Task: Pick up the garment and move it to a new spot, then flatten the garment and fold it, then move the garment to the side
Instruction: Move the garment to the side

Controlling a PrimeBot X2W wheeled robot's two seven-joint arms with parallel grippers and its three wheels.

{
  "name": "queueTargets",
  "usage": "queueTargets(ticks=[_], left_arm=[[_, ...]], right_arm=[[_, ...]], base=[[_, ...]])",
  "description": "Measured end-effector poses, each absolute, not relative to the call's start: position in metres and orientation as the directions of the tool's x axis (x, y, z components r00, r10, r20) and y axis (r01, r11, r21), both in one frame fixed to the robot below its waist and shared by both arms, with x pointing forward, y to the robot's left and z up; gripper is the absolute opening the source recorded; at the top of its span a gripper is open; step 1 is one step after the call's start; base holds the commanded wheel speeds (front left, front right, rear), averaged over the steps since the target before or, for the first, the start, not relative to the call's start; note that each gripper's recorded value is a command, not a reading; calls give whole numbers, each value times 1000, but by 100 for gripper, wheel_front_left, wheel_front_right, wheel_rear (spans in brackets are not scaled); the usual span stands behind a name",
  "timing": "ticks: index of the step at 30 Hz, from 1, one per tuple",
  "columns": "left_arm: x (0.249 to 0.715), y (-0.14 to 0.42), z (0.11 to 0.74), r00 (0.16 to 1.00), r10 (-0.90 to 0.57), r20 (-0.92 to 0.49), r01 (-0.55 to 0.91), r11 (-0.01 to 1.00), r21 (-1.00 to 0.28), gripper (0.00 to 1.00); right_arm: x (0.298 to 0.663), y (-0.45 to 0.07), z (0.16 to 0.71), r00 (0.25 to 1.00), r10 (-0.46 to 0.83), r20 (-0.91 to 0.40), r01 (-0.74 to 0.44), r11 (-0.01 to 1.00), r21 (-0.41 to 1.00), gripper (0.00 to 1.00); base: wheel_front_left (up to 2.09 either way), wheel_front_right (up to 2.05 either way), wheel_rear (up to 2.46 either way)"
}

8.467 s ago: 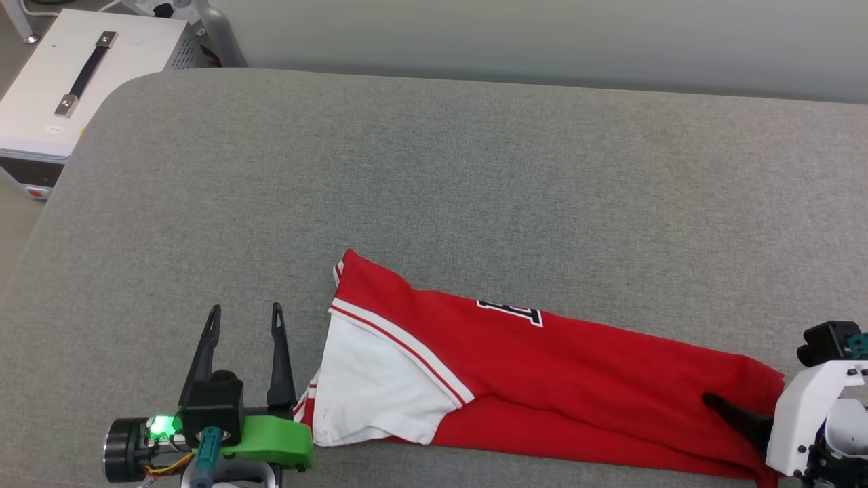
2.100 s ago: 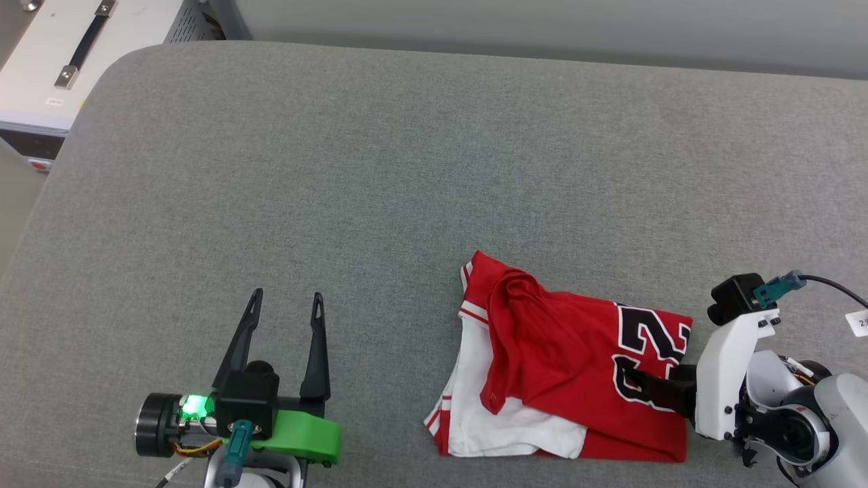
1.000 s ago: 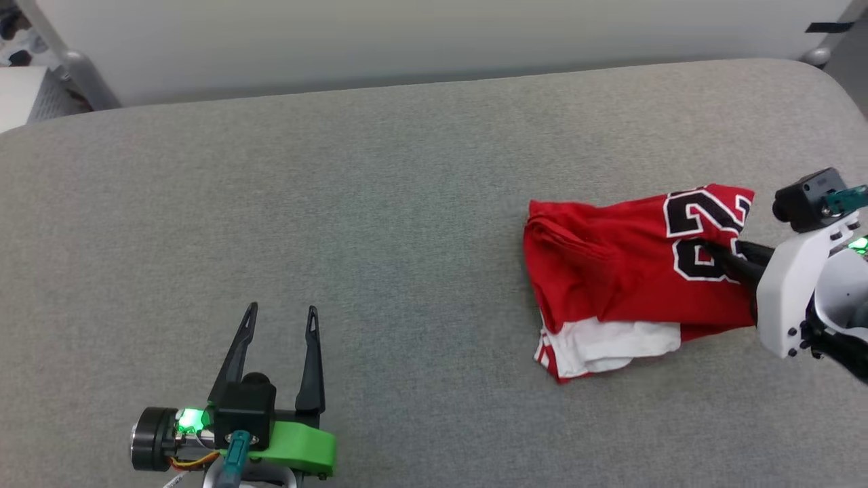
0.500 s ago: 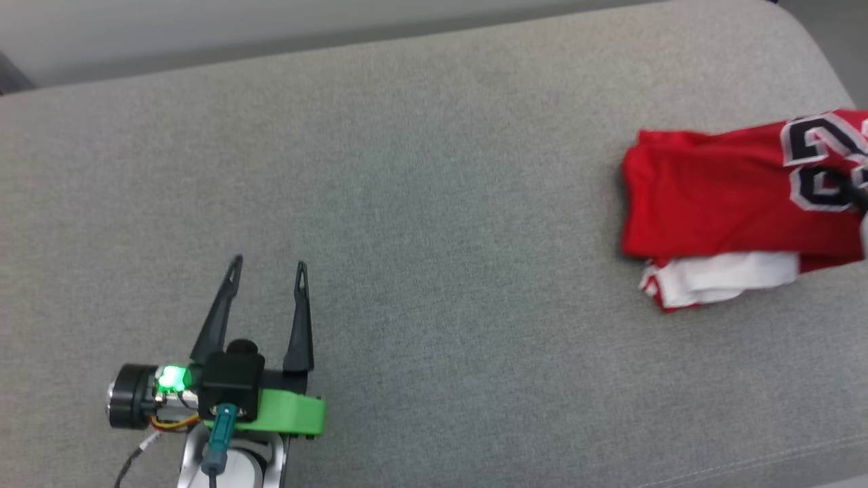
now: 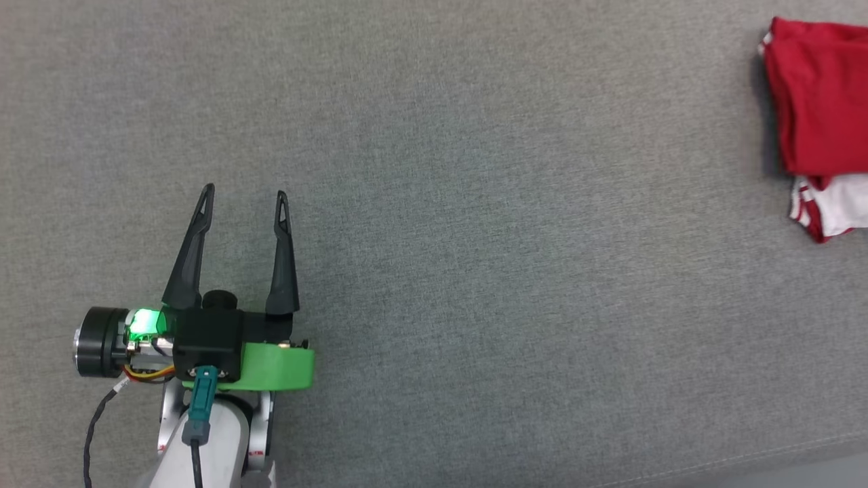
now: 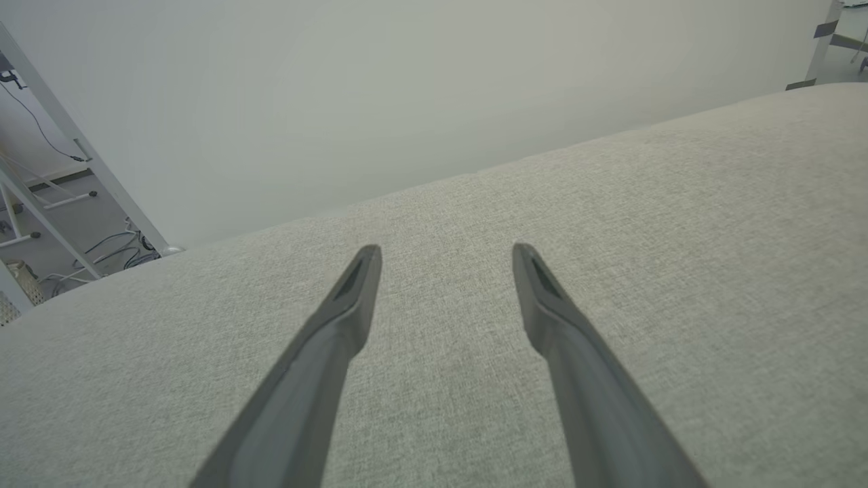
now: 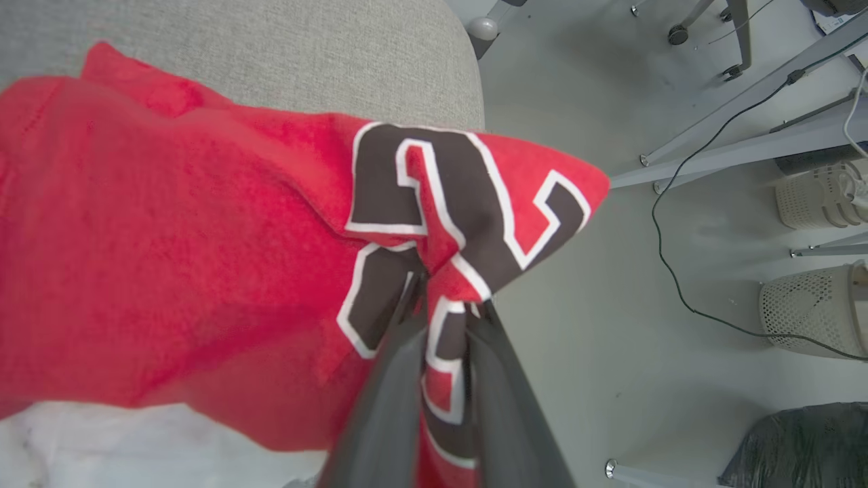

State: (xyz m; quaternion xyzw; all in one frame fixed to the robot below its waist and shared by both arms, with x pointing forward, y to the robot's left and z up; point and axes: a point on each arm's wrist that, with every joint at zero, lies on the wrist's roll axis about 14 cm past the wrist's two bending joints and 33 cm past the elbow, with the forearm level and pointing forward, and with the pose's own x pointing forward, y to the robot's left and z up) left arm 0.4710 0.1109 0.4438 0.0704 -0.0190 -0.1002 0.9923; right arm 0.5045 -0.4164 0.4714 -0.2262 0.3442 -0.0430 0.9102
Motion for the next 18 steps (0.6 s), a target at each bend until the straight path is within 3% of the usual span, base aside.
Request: queueTargets(ticks=[9, 10, 15, 18], left_arm=[[472, 115, 428, 982, -187, -9, 186, 971, 148, 100], [472, 117, 430, 984, -177, -4, 176, 972, 153, 100], [468, 122, 442, 987, -157, 17, 152, 976, 157, 100], [461, 124, 451, 989, -145, 26, 139, 977, 162, 100]], right_arm=[[519, -444, 454, 727, -319, -608, 9, 890, -456, 0], [521, -445, 453, 731, -325, -600, 33, 895, -444, 100], [522, -443, 462, 769, -322, -552, 55, 894, -446, 100], [528, -433, 481, 833, -287, -472, 74, 904, -420, 100]], base=[[0, 0, 0], [0, 0, 0], [0, 0, 0], [0, 0, 0]])
